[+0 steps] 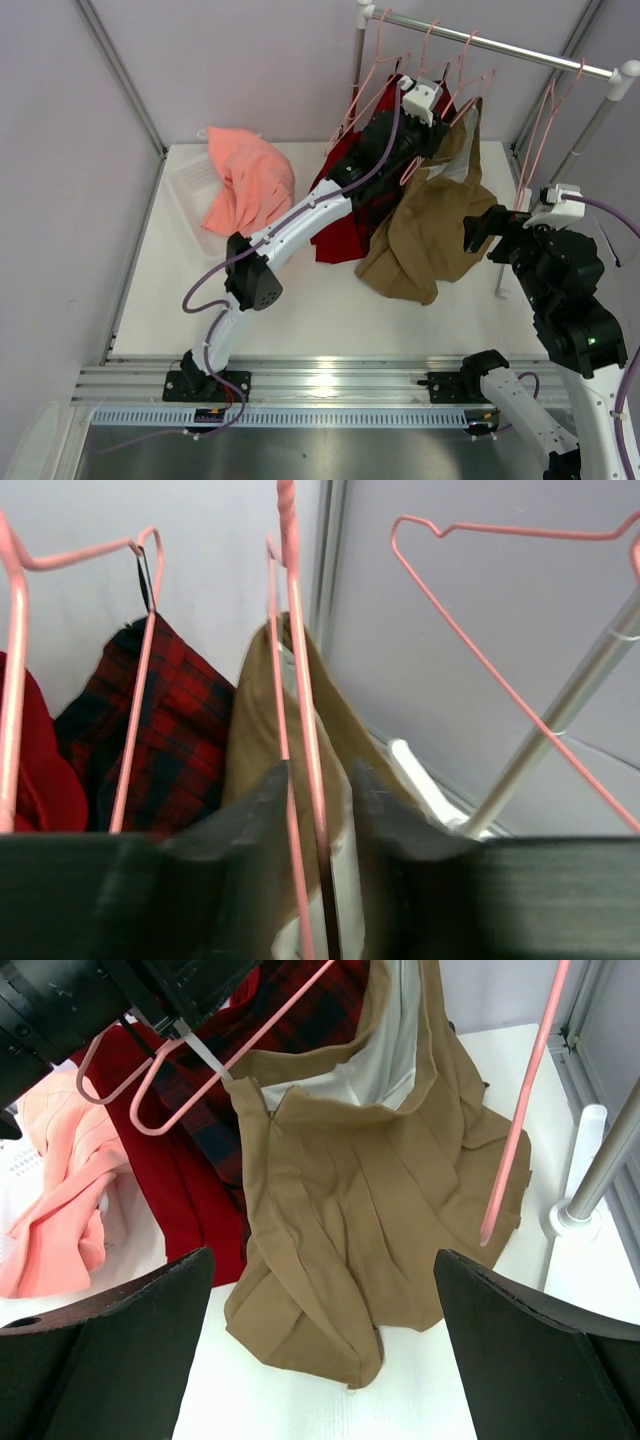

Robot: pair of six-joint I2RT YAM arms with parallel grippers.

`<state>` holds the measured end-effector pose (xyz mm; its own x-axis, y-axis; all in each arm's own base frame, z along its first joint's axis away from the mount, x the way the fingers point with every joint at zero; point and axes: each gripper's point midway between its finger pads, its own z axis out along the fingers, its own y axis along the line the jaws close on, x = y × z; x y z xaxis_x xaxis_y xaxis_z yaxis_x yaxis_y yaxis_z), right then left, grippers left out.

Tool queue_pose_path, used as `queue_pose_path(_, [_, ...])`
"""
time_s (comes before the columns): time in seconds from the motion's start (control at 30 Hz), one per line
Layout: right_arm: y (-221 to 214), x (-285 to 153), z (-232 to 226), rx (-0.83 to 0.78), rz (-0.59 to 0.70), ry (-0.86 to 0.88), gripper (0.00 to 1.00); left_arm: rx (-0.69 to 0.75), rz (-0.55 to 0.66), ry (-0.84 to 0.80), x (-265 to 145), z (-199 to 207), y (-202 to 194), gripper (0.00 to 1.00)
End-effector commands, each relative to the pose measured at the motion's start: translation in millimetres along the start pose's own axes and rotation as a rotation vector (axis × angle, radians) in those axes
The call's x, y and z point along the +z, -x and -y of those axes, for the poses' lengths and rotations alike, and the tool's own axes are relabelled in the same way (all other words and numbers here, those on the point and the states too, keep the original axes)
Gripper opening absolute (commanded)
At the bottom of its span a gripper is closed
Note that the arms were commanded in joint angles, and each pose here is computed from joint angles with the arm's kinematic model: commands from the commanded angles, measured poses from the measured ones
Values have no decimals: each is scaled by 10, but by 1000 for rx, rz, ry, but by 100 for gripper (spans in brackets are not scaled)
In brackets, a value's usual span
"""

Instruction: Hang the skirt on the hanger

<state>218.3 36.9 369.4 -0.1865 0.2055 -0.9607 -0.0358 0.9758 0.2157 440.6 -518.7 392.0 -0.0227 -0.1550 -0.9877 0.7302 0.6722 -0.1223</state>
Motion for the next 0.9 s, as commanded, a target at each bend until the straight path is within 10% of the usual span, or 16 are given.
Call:
queue_pose_path(0.0, [25,6,-1,19,11,-4,99,19,117,-49,-253,148,703,40])
queue_pose_path(0.43, [205,44,-23,79,59,-20,99,41,187,-170,-1224,429,1727,98])
queue_pose_path(0.87, [456,74,-61,94,151,-11,99,-117,-272,390,-2893,-739,862,99])
